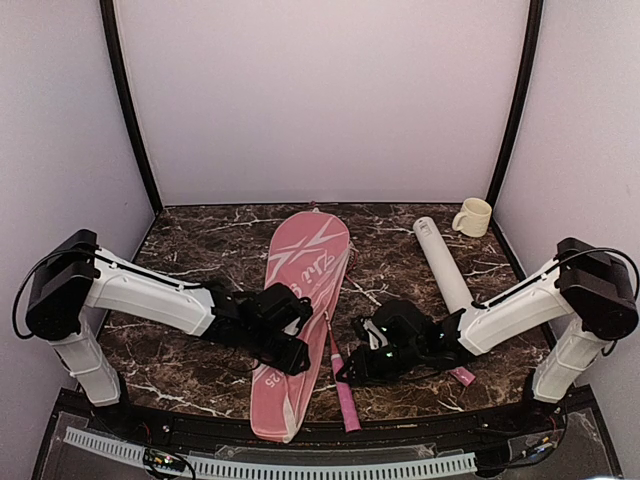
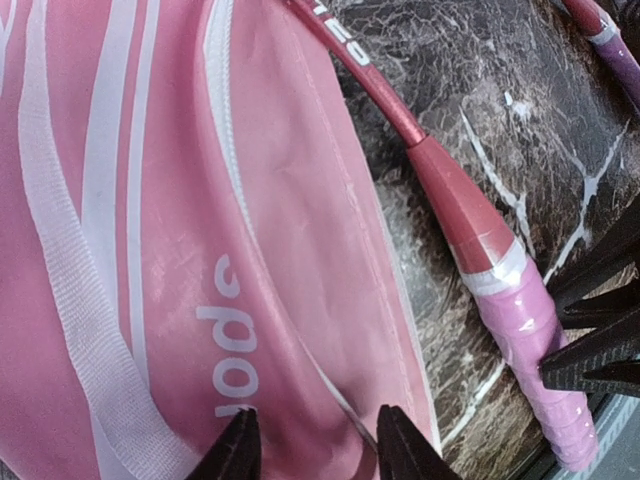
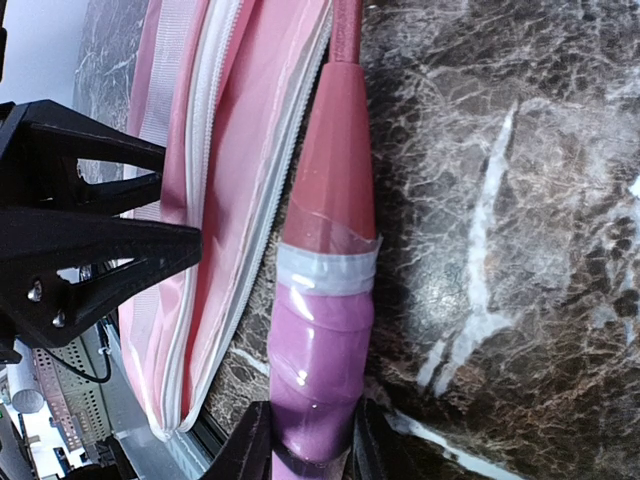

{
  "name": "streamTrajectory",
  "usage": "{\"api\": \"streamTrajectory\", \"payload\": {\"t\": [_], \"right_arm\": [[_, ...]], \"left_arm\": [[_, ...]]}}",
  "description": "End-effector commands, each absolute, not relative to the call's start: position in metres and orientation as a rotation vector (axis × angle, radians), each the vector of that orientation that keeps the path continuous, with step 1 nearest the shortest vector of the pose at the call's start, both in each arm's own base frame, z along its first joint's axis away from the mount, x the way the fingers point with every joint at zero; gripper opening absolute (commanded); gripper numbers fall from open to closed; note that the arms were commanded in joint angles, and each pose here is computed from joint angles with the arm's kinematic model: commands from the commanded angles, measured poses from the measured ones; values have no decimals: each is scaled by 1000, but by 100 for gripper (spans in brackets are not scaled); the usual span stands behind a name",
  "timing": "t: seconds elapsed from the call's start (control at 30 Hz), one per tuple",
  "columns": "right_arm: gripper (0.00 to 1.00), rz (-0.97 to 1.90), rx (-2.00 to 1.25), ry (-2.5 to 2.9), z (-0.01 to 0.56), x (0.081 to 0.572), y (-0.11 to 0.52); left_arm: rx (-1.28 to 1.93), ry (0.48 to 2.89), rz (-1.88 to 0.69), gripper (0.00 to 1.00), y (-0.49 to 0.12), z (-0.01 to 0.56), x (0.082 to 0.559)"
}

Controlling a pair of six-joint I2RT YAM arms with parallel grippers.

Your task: Pack up the badminton gear

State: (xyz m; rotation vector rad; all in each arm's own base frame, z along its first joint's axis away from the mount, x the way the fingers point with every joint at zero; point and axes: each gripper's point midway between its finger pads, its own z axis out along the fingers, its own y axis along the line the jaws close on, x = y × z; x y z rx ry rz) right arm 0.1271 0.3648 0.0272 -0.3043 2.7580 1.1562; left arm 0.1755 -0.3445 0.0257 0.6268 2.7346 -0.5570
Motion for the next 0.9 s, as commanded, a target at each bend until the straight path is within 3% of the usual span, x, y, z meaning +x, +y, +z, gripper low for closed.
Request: {"api": "streamTrajectory", "payload": {"t": [0.0,0.37,0.53,0.87], "right_arm": [[24,1151,-282,2715,38,136,371],[23,1123,-272,2674,52,148,373],[23,1162,-235,2600,81,163,371],[23,1178,-198,2523,102,182,374]], "left_arm": [[627,2723,-524,39,-347,21,180],[632,2660,-648,1,-366,41,183],[637,2525,-924,0,-398,78,181],[625,2450,-1090,0,-420,99,180]]}}
